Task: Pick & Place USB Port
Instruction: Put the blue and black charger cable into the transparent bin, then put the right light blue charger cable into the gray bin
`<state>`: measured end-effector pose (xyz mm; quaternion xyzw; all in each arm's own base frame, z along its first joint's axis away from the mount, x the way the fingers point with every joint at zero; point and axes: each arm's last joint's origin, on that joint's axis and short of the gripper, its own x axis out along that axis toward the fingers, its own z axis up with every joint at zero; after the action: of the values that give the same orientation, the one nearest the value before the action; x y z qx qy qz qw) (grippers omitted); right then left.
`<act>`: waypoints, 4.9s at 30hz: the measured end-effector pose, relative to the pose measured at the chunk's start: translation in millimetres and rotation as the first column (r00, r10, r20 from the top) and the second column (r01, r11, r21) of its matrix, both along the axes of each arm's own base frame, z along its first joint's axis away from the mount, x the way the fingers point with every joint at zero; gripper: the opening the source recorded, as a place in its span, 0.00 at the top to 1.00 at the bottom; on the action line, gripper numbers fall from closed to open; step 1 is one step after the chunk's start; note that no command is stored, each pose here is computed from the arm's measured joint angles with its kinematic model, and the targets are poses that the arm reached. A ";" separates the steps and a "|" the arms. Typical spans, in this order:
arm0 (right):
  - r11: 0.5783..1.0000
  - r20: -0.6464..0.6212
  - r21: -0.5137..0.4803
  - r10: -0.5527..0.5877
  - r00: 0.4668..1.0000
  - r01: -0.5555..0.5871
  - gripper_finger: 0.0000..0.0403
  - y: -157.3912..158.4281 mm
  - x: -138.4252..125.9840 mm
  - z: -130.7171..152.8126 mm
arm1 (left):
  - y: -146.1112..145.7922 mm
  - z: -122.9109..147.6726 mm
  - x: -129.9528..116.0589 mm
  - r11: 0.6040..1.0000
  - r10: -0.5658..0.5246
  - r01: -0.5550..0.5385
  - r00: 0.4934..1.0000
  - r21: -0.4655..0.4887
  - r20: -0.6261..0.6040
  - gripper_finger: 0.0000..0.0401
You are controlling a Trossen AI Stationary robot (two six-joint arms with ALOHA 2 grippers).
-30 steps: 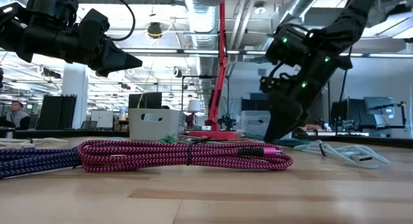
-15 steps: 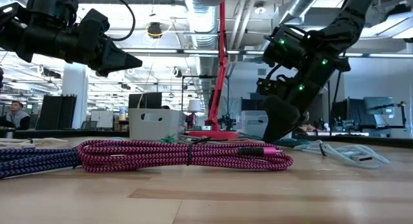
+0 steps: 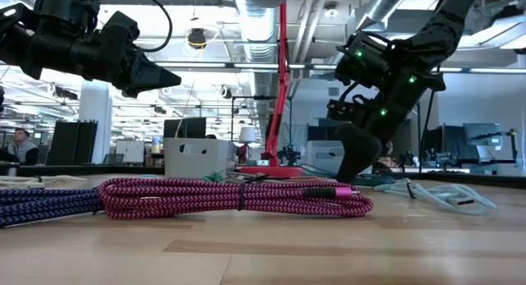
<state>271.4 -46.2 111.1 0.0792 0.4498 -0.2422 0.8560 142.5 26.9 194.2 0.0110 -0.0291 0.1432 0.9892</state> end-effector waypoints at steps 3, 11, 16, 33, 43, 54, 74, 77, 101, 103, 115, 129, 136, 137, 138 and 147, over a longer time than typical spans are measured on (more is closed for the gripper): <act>1.000 0.006 0.002 0.013 1.000 -0.013 0.98 1.3 -1.0 2.7 | 0.0 0.0 0.0 1.000 0.000 0.000 1.000 0.000 0.000 0.94; 0.998 0.118 -0.033 0.055 0.991 -0.051 0.98 3.6 -4.8 34.9 | 0.0 0.0 0.0 1.000 0.000 0.000 1.000 0.000 0.000 0.94; 0.997 0.233 -0.066 0.058 0.971 -0.044 0.98 1.6 -12.3 65.5 | 0.0 0.0 0.0 1.000 0.000 0.000 1.000 0.000 0.000 0.94; 0.965 0.358 -0.212 -0.069 0.931 0.153 0.98 -46.9 -40.7 108.0 | 0.0 -0.2 0.0 1.000 0.001 -0.001 1.000 0.000 -0.001 0.94; 0.936 0.387 -0.242 -0.150 0.910 0.257 0.98 -82.6 -49.5 109.8 | 0.0 -0.1 0.0 1.000 0.000 0.000 1.000 0.000 0.000 0.94; 0.938 0.292 -0.240 -0.177 0.940 0.251 0.98 -124.3 -14.6 91.8 | 0.0 -0.1 0.0 1.000 0.000 0.000 1.000 -0.003 0.001 0.94; 0.948 0.084 -0.126 -0.283 0.956 0.291 0.98 -154.5 -12.4 45.8 | 0.0 -0.2 0.0 1.000 0.000 0.000 1.000 -0.003 0.000 0.94; 0.947 0.067 -0.120 -0.292 0.954 0.299 0.98 -155.9 -15.5 45.2 | 0.1 -0.2 0.0 1.000 0.001 -0.001 1.000 -0.003 0.000 0.94; 0.946 0.054 -0.107 -0.301 0.952 0.305 0.85 -157.3 -18.2 44.1 | 0.0 -0.2 0.0 1.000 0.000 0.000 1.000 -0.003 0.000 0.94; 0.949 0.054 -0.104 -0.292 0.955 0.296 0.86 -157.1 -18.0 44.1 | 0.1 -0.1 0.0 1.000 0.001 -0.001 1.000 -0.003 0.000 0.94; 0.975 0.214 -0.135 -0.147 0.966 0.179 0.86 -147.4 -6.7 88.8 | 0.0 -0.2 0.0 1.000 0.000 0.000 1.000 -0.003 0.000 0.94; 0.985 0.185 -0.167 0.066 0.980 -0.035 0.86 -81.5 -16.4 139.3 | 0.0 -0.2 0.0 1.000 0.000 0.000 1.000 -0.003 0.000 0.94; 0.986 0.128 -0.118 0.135 0.983 -0.120 0.86 -52.1 -20.7 143.2 | 0.0 -0.2 0.0 1.000 0.000 0.000 1.000 -0.003 0.000 0.94; 0.986 0.120 -0.106 0.144 0.982 -0.131 0.86 -48.1 -20.9 142.8 | 0.0 -0.2 0.0 1.000 0.000 0.000 1.000 -0.003 0.000 0.94; 0.984 0.107 -0.097 0.159 0.981 -0.149 0.86 -43.7 -21.3 142.3 | 0.0 -0.2 0.0 1.000 0.000 0.000 1.000 -0.003 0.000 0.94; 0.957 0.001 -0.029 0.289 0.957 -0.288 0.86 -5.3 -22.4 136.1 | 0.0 -0.2 0.0 1.000 0.000 0.000 1.000 -0.003 0.000 0.94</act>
<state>249.0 -51.5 247.1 0.0009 0.4510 -0.1211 0.8843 142.5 27.0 194.0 0.0093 -0.0288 0.1433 0.9892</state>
